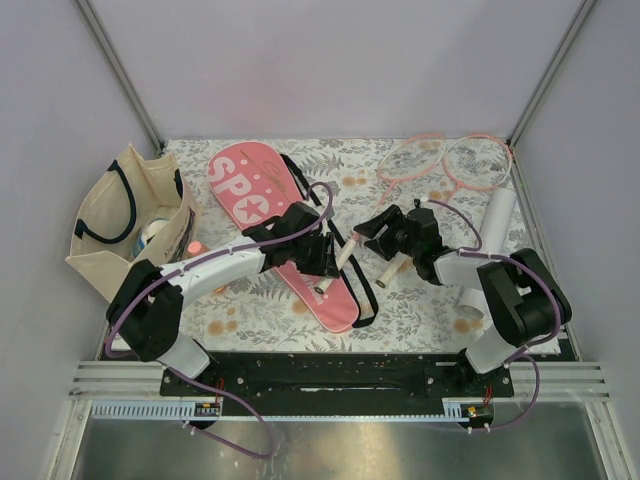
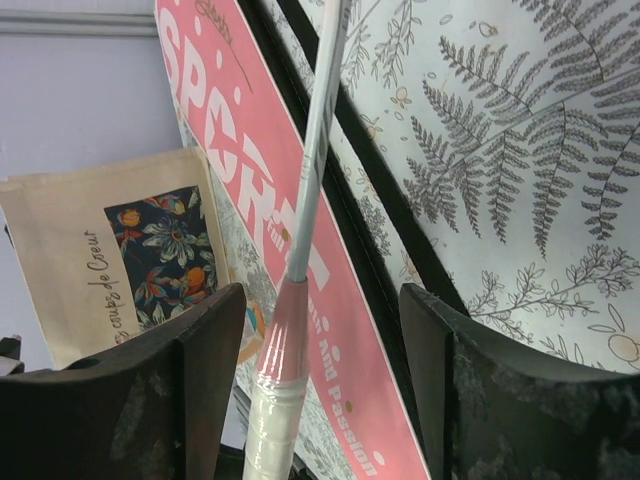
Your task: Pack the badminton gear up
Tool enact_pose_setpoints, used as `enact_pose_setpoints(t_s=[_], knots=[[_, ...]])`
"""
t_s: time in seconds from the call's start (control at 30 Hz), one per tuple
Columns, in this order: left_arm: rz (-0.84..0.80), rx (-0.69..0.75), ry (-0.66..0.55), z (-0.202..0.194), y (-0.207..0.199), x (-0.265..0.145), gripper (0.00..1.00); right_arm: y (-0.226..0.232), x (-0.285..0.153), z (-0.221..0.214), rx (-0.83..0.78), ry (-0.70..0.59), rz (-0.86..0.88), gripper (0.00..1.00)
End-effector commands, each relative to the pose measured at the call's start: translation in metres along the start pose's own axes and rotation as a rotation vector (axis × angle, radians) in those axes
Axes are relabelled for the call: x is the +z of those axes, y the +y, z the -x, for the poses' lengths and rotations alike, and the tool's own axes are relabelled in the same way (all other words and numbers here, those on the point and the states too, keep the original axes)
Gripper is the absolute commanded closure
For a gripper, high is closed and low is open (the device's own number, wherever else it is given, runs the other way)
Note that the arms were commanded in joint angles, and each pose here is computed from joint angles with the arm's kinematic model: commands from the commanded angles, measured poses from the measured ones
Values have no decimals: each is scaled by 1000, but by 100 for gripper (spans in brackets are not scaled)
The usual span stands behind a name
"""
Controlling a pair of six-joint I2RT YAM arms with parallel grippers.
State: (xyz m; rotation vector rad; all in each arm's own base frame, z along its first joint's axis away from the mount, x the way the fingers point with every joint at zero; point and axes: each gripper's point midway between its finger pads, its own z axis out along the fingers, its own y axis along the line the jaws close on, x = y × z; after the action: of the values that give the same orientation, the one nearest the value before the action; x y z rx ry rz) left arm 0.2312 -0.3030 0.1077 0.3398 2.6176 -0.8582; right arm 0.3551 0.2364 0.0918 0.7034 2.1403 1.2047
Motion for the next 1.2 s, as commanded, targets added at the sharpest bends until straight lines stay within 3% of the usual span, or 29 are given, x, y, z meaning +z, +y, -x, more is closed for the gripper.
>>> enact_pose_setpoints(t_s=[0.0, 0.37, 0.5, 0.6, 0.67, 0.9, 1.17], knots=[[-61, 15, -79, 17, -20, -9, 100, 28, 5, 15, -14, -67, 82, 31], [-82, 17, -62, 11, -31, -4, 97, 19, 19, 9, 3, -46, 68, 48], [-80, 24, -70, 11, -32, -8, 73, 24, 14, 8, -22, -47, 100, 78], [-32, 26, -126, 20, -29, -18, 50, 28, 5, 8, -57, -48, 101, 93], [35, 1, -184, 30, -21, -28, 46, 26, -4, 7, -70, -50, 83, 100], [208, 6, -291, 55, 0, -51, 40, 29, -40, 2, -84, -62, 83, 100], [555, -15, -362, 97, 47, -45, 40, 22, -96, 8, -220, -162, 21, 100]])
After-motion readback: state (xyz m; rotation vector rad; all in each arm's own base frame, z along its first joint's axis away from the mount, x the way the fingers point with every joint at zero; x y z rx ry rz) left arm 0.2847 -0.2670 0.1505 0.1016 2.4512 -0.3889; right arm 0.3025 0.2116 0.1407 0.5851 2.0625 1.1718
